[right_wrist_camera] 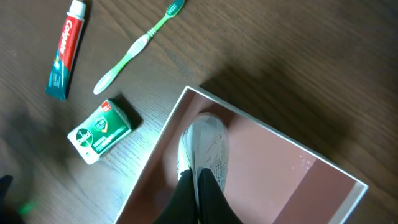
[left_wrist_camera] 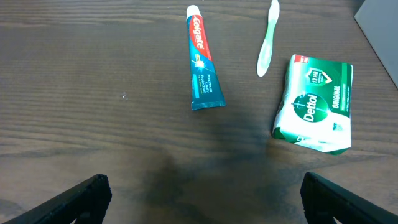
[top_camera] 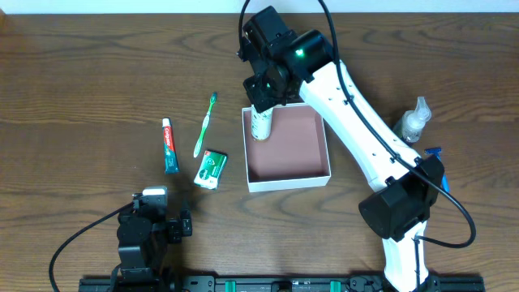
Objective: Pack container
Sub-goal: 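Lower the bottle into the box and open the right gripper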
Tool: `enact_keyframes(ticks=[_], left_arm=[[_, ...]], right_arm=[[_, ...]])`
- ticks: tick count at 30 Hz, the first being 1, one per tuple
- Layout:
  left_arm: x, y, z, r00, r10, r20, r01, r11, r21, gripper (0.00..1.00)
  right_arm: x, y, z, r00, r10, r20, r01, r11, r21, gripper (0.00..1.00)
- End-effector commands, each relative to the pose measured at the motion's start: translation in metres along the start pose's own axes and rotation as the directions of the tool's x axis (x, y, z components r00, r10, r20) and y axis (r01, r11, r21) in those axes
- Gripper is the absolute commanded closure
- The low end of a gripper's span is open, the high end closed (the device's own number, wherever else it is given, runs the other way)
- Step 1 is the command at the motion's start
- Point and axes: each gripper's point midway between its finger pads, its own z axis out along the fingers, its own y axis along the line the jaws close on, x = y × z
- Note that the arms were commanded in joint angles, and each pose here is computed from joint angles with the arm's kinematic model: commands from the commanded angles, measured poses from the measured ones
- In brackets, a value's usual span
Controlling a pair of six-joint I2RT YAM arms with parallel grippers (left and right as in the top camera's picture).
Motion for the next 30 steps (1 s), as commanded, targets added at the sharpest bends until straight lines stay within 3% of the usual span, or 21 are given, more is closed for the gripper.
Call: enact_keyframes(ticks=[1, 20, 25, 30], left_arm=[[0.003, 0.000, 0.002, 1.000, 0.001, -0.002, -0.001, 1.000, -0.003, 0.02], [0.003, 0.000, 0.002, 1.000, 0.001, -0.002, -0.001, 1.000, -0.002, 0.02], [0.003, 0.000, 0.002, 1.000, 0.001, -0.002, -0.001, 1.000, -0.002, 0.02], [0.003, 0.000, 0.002, 1.000, 0.001, -0.002, -0.001, 1.000, -0.003, 0.02]], right_arm=[[0.002, 0.007, 0.007, 1.000, 0.003, -0.003, -0.003, 1.000, -0.009, 0.99], [0.005, 0.014, 0.019, 1.000, -0.013, -0.008, 0.013, 1.000, -0.015, 0.97], [0.002, 0.014, 0.012, 1.000, -0.014, 0.009, 0.014, 1.000, -0.017, 0.87], [-0.004, 0.017, -0.010, 0.998, -0.025, 0.056, 0.026, 0.999, -0.023, 0.64]])
